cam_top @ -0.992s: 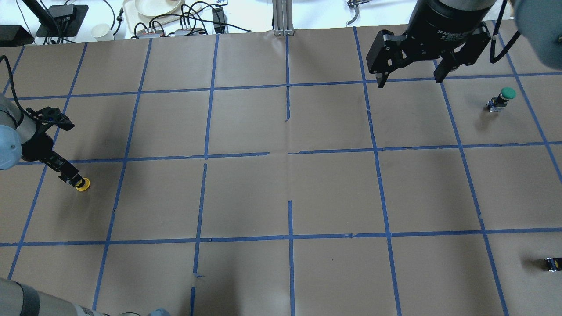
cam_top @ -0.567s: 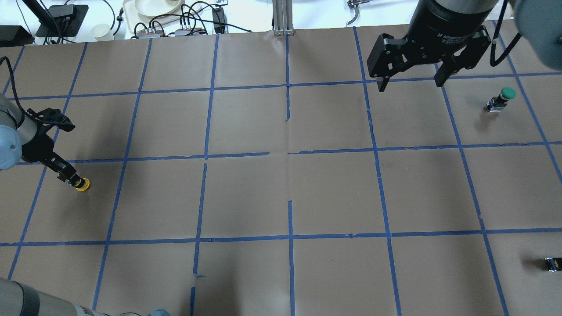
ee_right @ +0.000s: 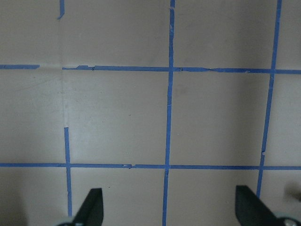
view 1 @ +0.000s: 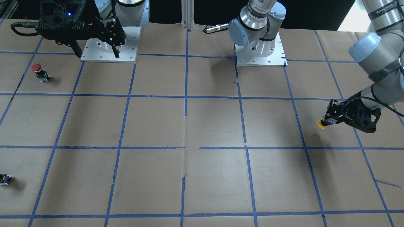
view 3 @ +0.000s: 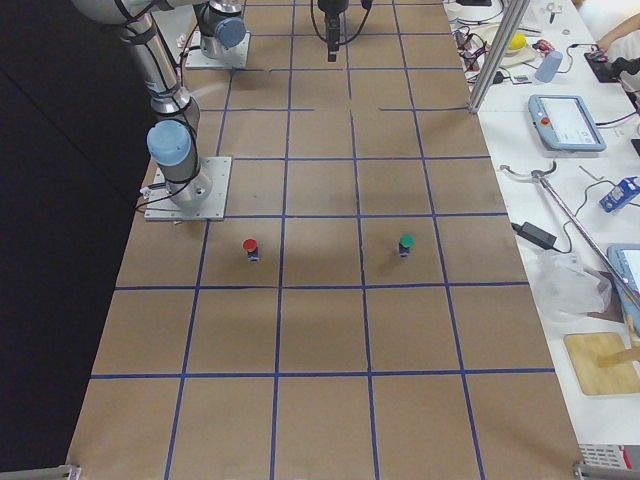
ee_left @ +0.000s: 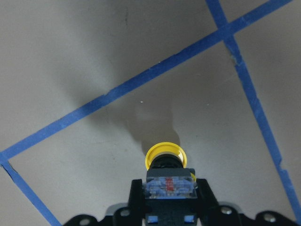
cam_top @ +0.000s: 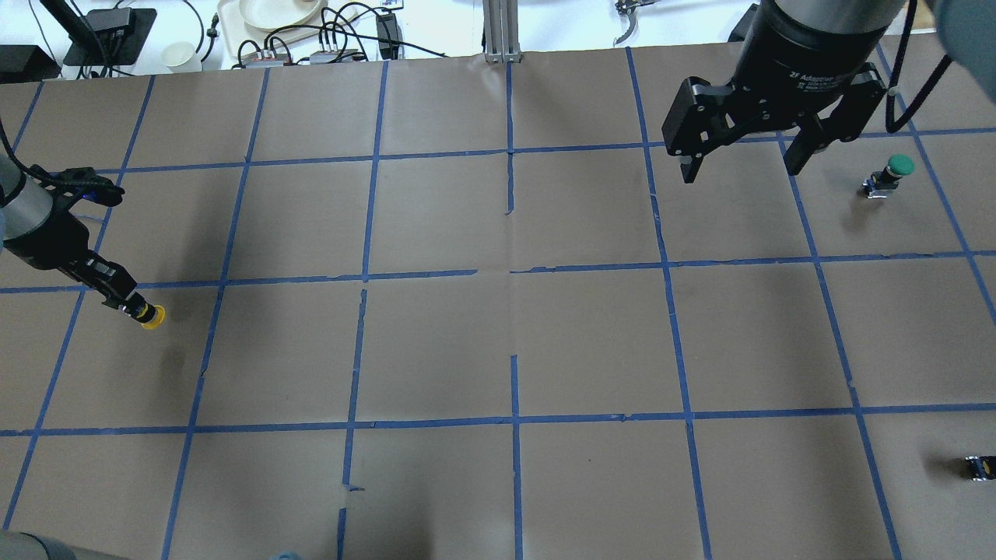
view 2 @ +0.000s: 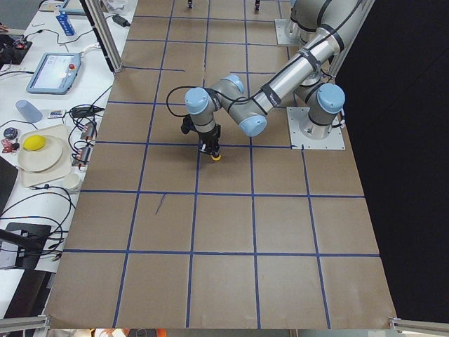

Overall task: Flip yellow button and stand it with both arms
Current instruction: 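Lift the button with the left gripper while the right gripper approaches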

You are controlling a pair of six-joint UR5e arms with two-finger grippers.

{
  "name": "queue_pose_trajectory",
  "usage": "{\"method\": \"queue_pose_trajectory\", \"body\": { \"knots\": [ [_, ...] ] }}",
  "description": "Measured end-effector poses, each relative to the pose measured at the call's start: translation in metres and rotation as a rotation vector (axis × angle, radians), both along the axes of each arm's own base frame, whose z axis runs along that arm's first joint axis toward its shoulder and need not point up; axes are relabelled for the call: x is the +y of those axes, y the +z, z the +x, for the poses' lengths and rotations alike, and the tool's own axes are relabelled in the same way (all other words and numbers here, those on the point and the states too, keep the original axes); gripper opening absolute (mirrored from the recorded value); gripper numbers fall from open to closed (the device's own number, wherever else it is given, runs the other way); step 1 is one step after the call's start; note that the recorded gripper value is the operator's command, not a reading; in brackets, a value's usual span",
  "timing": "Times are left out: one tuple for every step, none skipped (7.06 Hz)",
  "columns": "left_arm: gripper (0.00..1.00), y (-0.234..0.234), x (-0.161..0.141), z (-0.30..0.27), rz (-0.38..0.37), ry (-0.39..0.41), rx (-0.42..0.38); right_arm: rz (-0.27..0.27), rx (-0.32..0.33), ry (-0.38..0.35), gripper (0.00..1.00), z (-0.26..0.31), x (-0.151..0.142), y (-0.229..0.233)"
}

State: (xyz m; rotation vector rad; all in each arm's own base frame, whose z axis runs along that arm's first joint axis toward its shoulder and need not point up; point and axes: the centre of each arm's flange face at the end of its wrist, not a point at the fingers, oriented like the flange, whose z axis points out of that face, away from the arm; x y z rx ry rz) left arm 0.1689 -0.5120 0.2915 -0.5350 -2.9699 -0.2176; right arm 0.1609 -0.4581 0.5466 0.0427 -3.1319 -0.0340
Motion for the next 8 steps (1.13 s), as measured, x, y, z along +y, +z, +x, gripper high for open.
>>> {"method": "queue_pose_trajectory", "body": {
  "knots": [
    [0.00,0.031,-0.002,-0.028,0.004,0.073,0.045,0.007,-0.002,-0.006,1.00,-0.001,0.001,0.000],
    [0.00,0.056,-0.007,-0.061,0.001,0.156,0.106,0.009,-0.004,-0.009,1.00,-0.001,0.001,0.000],
    [0.00,0.070,-0.015,-0.099,0.000,0.239,0.185,0.011,-0.005,-0.011,1.00,-0.001,0.001,0.000],
    [0.00,0.078,-0.020,-0.141,0.020,0.320,0.280,0.009,-0.005,-0.012,1.00,-0.001,0.001,0.000],
    [0.01,0.079,-0.024,-0.179,0.065,0.416,0.407,0.004,-0.004,-0.012,1.00,-0.002,0.001,0.003],
    [0.01,0.080,-0.027,-0.210,0.118,0.508,0.549,0.000,-0.002,-0.015,1.00,-0.003,0.001,0.005],
    [0.01,0.084,-0.029,-0.234,0.170,0.577,0.684,-0.002,-0.003,-0.030,0.99,-0.011,-0.002,0.006],
    [0.01,0.090,-0.031,-0.257,0.220,0.632,0.815,-0.002,-0.028,-0.065,0.99,-0.026,-0.007,0.007]
  ]
}}
